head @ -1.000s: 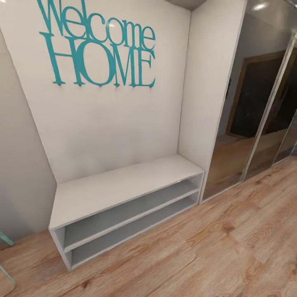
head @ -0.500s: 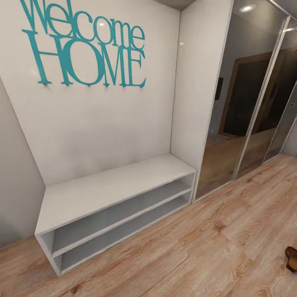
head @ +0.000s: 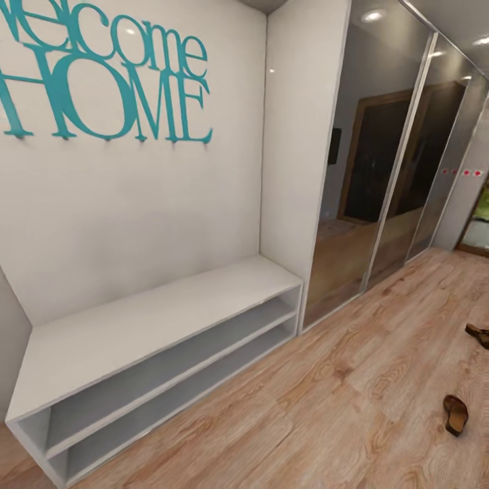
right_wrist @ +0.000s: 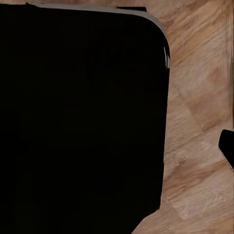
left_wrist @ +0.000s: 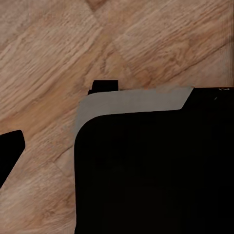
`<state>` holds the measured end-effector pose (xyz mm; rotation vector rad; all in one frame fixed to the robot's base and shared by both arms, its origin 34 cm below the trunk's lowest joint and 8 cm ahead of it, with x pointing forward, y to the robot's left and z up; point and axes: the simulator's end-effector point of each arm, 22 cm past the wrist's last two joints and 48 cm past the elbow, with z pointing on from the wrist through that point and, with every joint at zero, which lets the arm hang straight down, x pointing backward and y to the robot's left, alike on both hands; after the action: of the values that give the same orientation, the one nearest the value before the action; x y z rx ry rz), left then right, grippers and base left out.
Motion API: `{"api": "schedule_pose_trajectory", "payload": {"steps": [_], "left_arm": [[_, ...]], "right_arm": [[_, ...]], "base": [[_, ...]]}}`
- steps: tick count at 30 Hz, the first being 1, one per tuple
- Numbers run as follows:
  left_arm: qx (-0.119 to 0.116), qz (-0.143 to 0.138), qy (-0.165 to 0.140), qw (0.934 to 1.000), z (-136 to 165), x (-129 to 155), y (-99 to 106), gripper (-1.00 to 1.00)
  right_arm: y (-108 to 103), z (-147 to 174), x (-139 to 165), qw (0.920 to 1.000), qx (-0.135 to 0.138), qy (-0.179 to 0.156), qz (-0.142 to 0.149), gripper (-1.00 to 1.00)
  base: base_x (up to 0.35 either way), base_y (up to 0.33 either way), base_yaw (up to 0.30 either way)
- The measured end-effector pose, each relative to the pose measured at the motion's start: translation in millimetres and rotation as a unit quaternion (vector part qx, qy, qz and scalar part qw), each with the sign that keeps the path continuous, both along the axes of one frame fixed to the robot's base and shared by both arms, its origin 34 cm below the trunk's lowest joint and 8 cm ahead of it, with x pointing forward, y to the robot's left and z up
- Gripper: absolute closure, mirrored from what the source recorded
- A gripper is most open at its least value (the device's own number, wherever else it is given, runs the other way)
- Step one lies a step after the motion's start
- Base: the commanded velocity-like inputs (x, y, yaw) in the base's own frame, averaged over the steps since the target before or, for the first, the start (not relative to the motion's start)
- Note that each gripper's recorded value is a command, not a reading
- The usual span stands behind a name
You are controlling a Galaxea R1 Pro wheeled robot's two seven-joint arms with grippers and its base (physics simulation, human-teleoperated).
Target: Pick up the two gym shoes and the two sandals from the corridor floor and place them onto the hallstand (shoe rack) in the corridor, making sure they are on the rack and not on the floor. Arrange them so the two gym shoes are next to each other and the two sandals are next to each other.
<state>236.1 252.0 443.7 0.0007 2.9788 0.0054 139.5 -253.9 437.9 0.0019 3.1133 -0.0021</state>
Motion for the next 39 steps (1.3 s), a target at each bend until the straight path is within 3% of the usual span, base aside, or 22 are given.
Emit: {"api": "schedule_pose_trajectory", "payload": {"steps": [6, 11, 19, 39], "left_arm": [[0.002, -0.002, -0.009, 1.0, 1, 14, 1, -1.0], [0.0, -0.002, -0.023, 0.9997, 4, 35, 0, -1.0], [-0.003, -0.002, -0.042, 0.9991, 8, 59, -2, -1.0], [-0.004, -0.002, -0.033, 0.9995, 5, 51, -2, -1.0]], "right_arm": [[0, 1, 39, 0.9992, 0.0, -0.04, -0.002, -1.0], [-1, 2, 49, 0.9987, 0.0, -0.051, -0.002, -1.0], [-1, 2, 51, 0.9986, 0.0, -0.053, -0.002, -1.0], [-1, 1, 41, 0.9992, -0.001, -0.04, -0.005, -1.0]], "base": [[0.31, -0.036, -0.293], [0.269, -0.007, -0.299], [0.155, -0.001, -0.293], [0.131, -0.05, -0.198]]}}
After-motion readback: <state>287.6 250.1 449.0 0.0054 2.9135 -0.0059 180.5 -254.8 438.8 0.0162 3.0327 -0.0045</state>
